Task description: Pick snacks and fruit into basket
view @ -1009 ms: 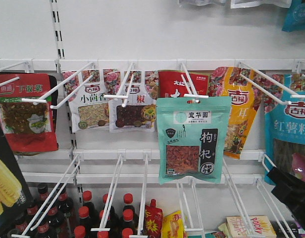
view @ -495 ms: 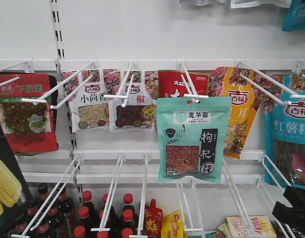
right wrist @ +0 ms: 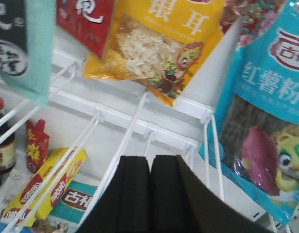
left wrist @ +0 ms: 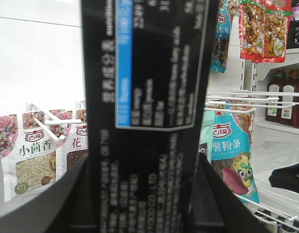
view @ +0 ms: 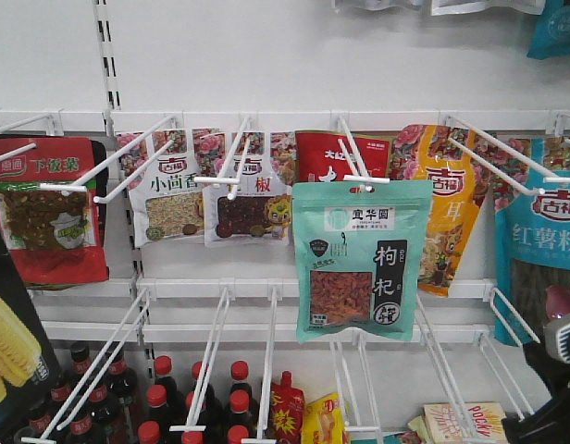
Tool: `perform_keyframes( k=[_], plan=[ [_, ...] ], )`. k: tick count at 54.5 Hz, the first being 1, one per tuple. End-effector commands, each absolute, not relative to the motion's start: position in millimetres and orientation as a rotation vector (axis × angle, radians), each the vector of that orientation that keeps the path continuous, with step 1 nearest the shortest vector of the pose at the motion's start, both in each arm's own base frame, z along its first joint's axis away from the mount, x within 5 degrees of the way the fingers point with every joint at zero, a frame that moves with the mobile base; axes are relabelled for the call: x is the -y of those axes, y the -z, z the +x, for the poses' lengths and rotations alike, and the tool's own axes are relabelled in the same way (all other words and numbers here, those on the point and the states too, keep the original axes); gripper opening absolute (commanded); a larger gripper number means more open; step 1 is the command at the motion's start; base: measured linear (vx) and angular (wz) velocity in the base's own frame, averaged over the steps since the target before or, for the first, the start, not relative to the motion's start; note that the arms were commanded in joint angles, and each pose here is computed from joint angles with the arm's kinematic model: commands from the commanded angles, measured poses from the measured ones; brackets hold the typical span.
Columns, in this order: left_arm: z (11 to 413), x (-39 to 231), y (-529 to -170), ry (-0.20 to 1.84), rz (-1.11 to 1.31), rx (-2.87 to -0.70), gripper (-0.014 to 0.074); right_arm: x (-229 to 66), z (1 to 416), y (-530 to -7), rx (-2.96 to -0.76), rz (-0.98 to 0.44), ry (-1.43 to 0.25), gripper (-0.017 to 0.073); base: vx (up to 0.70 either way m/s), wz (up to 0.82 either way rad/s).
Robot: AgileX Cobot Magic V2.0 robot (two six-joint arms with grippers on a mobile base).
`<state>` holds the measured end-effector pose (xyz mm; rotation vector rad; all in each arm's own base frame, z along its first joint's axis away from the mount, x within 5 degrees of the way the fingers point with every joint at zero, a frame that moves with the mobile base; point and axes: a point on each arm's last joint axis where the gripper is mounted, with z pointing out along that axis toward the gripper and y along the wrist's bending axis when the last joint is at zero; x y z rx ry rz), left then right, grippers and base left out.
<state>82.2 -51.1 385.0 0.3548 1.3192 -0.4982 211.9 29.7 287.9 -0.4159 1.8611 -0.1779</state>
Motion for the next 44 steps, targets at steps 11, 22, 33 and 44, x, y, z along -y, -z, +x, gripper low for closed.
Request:
perform_keyframes(
  k=[11, 22, 33, 44],
  plan=[
    [79, 50, -396, 0.515, 0.350, -1.289, -0.0007, -32, 224, -286, -1.910, -0.361, 0.112, 0.0019, 0.00, 0.00],
    [79, 50, -396, 0.515, 0.350, -1.289, -0.0007, -42, 229, -277, -1.943, -0.402, -0.010, 0.0020, 0.00, 0.00],
    [79, 50, -396, 0.515, 0.350, -1.289, -0.0007, -66, 227, -285, -1.811, -0.640, -0.210, 0.0020, 0.00, 0.00],
    [79, 50, -396, 0.515, 0.350, -1.289, -0.0007, -59, 231, -285, -1.772, -0.645, -0.238, 0.0020, 0.00, 0.00]
  ],
)
